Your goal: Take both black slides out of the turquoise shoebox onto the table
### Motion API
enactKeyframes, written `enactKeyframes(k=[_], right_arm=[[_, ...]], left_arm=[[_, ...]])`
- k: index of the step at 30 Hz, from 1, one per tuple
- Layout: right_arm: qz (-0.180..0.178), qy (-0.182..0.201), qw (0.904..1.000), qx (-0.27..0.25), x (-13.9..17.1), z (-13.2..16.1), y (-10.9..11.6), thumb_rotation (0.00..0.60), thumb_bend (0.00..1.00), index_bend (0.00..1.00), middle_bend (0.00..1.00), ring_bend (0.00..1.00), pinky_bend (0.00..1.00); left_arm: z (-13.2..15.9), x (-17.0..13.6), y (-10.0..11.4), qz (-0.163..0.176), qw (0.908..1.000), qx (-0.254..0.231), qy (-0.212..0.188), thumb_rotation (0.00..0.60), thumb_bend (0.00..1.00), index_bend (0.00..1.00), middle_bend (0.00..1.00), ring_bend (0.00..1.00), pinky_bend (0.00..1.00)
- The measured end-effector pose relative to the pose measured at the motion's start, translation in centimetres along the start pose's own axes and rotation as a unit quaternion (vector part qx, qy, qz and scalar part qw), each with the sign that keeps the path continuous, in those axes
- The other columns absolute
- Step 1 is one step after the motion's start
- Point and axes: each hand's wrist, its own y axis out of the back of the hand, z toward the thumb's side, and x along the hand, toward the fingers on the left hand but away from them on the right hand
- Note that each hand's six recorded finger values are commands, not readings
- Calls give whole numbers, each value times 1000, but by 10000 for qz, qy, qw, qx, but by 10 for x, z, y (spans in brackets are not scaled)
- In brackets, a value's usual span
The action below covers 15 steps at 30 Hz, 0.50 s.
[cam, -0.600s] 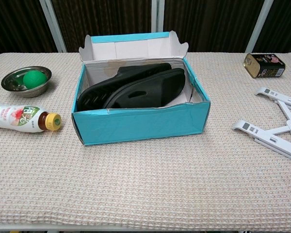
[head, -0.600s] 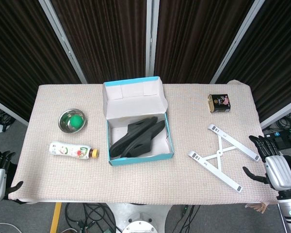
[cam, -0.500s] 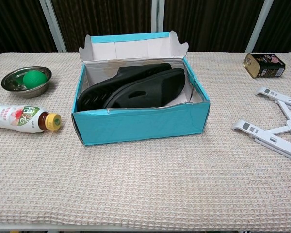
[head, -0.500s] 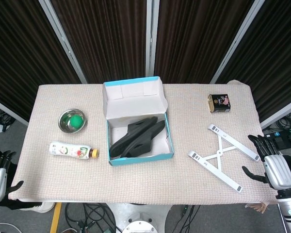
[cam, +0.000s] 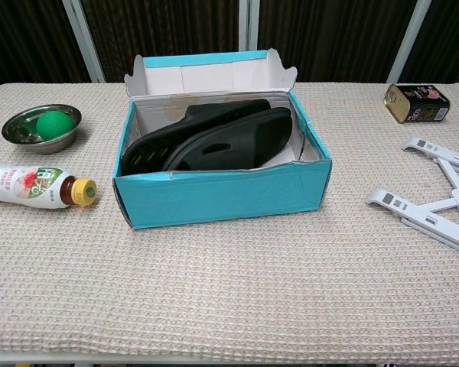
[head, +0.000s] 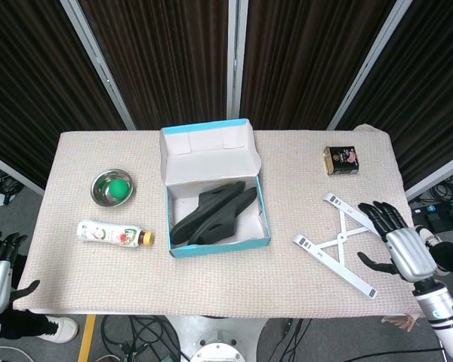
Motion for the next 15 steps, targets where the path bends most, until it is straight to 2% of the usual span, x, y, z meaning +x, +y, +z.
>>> enactKeyframes(k=[6,15], right_arm=[[564,653,9961,184,-52,37,-7,600,208,0,105,0,0],[1494,1359,9761,802,-144,108,-41,600,208,0,100,0,0]], left_arm=[[-4,-4,0,27,10000,-57,47,600,0,175,135,0,107],[-9,-9,0,33,9998,-145,103,600,0,175,135,0,107]])
